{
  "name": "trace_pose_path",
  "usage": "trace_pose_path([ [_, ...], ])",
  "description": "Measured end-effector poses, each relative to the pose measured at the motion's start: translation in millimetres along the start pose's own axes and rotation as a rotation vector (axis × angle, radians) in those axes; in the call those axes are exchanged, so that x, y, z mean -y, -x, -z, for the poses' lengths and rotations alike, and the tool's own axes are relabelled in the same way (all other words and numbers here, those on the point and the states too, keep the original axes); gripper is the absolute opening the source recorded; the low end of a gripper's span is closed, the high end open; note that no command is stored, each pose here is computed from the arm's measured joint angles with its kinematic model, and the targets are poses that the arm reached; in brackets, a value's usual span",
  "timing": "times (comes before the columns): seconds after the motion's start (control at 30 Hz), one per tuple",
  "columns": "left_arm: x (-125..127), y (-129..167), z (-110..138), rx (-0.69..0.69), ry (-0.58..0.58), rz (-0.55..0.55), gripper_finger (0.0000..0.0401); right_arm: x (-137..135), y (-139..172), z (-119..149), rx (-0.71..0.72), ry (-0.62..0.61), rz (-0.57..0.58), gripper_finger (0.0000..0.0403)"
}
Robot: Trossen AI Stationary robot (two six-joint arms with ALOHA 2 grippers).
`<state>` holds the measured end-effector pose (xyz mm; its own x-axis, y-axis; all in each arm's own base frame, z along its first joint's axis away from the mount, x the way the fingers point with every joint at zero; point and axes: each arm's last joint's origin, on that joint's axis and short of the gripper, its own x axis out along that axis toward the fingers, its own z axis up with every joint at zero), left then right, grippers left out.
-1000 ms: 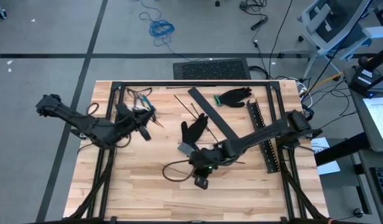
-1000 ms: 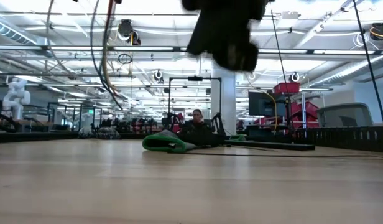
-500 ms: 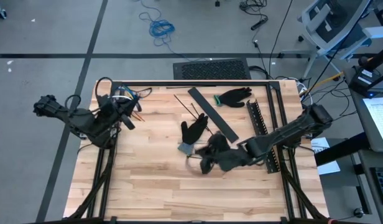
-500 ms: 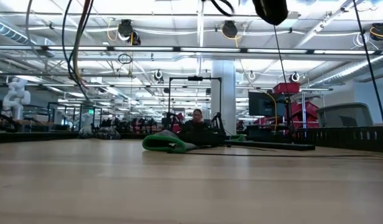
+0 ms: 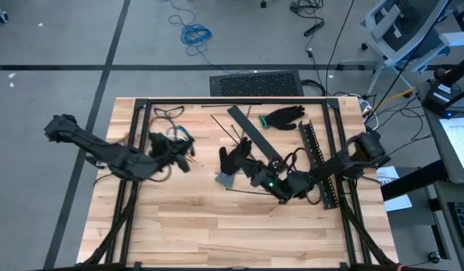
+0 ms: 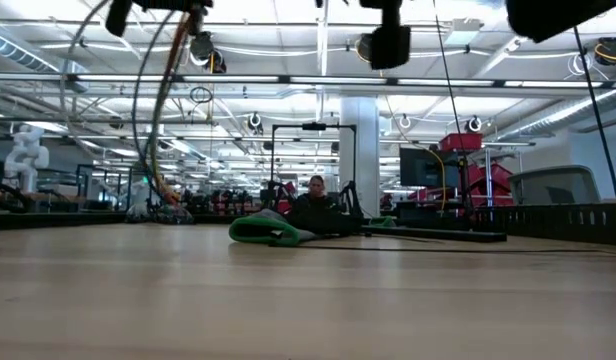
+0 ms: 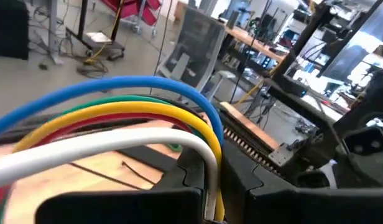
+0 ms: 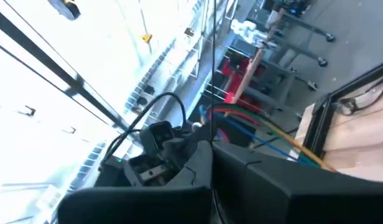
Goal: Ziptie cables
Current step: Wrap the black zip tie on the cable
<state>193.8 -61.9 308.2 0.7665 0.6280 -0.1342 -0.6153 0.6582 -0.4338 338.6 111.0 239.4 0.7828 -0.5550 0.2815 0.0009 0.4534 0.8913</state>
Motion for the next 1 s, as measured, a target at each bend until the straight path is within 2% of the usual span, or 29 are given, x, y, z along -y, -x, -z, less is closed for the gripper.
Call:
trace_pose_path([
  [0.2, 21, -23, 23, 0.046, 0.056, -0.020, 0.0024, 13, -16, 28, 0.055, -0.060, -0.032, 0.0000],
  [0.3, 26, -29, 22, 0.108, 0.132, -0.043, 0.0024, 23, -23, 33, 0.068, -0.093, -0.017, 0.0000],
  [0.37, 29, -31, 20, 0.117, 0.178, -0.017, 0.0024, 24, -27, 32, 0.076, -0.113, -0.018, 0.0000],
  [0.5, 34, -35, 19, 0.116, 0.251, 0.051, 0.0024, 28, -36, 25, 0.102, -0.076, -0.013, 0.0000],
  [0.73, 39, -42, -1, 0.210, 0.470, 0.148, 0.0024, 15, -57, 15, 0.122, -0.046, -0.086, 0.0000],
  [0.87, 35, -41, -12, 0.244, 0.483, 0.149, 0.0024, 4, -65, 8, 0.138, 0.017, -0.125, 0.0000],
  [1.0, 29, -34, -26, 0.297, 0.486, 0.095, 0.0024, -15, -70, -10, 0.145, 0.083, -0.206, 0.0000],
])
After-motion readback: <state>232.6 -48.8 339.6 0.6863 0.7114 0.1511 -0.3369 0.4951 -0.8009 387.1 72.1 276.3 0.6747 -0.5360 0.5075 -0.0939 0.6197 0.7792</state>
